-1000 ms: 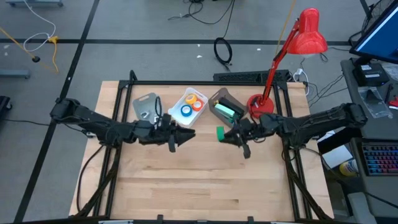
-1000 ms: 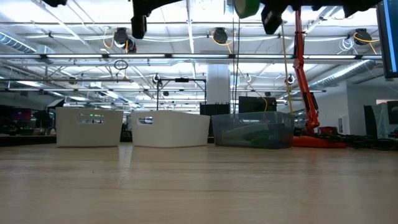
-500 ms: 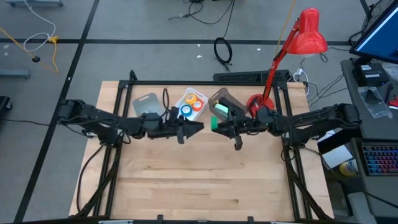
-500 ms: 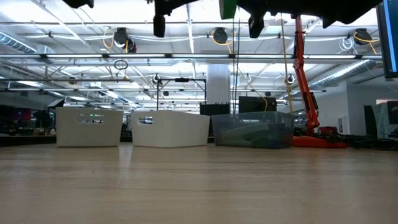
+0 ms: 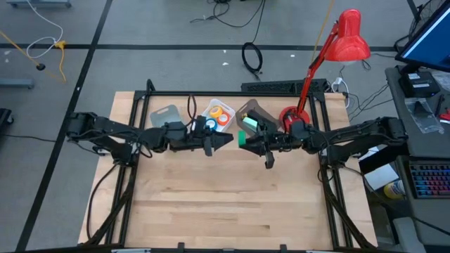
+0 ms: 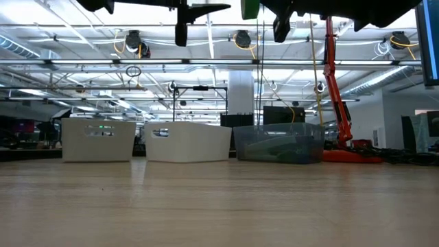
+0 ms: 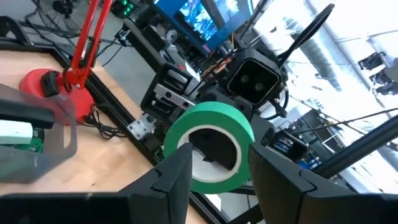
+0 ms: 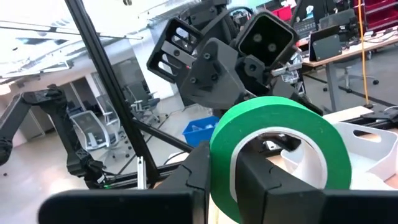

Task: Pick and place Stapler, Stapler remover, tape
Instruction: Put the green tape into the white bin

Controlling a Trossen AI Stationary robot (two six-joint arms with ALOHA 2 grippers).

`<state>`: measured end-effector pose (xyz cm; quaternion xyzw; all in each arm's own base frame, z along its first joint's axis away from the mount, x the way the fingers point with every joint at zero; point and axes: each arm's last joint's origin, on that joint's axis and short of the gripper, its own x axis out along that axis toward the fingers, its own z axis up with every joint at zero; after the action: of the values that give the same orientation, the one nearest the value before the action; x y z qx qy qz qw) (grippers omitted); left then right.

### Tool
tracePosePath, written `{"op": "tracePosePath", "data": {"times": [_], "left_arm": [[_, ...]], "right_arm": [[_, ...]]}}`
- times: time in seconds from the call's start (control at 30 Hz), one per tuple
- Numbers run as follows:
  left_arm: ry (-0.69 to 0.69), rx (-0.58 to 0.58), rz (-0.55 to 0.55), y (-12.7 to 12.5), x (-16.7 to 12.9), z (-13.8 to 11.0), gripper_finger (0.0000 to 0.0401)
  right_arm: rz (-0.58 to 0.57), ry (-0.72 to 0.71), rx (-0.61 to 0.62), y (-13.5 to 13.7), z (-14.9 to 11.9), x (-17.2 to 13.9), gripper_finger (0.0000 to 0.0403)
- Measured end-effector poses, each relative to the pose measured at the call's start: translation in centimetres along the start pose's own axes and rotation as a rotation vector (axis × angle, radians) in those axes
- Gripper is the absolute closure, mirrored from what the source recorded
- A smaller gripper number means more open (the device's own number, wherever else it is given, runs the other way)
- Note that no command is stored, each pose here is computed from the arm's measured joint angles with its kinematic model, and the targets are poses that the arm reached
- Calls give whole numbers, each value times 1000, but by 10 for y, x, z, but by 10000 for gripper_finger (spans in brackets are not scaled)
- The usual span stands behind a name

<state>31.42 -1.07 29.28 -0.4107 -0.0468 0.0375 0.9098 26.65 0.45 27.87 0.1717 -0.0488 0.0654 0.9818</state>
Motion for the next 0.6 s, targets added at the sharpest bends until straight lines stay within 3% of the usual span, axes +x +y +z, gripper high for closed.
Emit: {"op": "tracePosePath", "data": {"times": [0.6], "left_arm": [[-19, -36, 10, 8, 6, 1, 242]], "right_arm": [[-2, -31, 49, -8, -8, 10, 370]]}}
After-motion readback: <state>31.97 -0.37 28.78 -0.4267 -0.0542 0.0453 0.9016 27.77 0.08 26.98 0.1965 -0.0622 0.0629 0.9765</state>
